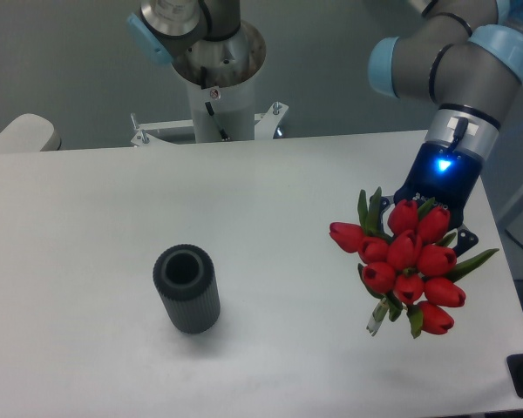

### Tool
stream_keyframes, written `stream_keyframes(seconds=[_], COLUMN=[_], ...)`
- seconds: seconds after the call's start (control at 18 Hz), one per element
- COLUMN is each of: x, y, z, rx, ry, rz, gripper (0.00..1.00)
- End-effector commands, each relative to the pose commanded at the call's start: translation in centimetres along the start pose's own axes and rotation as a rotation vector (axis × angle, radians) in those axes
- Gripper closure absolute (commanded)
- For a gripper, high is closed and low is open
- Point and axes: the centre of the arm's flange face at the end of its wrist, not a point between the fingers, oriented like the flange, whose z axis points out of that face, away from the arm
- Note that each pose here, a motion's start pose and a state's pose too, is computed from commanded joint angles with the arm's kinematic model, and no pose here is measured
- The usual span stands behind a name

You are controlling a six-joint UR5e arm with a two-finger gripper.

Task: Place the flowers on the table
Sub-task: 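Hold the red tulip bouquet in the gripper and begin lowering it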

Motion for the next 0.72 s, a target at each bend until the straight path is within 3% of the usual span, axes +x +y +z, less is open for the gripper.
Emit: stream_keyframes(seconds=[0.44,0.72], x=[0.16,0.03], y=[0.23,0.52], z=[-0.06,-0.43], rx=[-0.038,-0.19], ry=[-0.014,-0.081], rz=[0.03,0.071], gripper=[0.67,0.67])
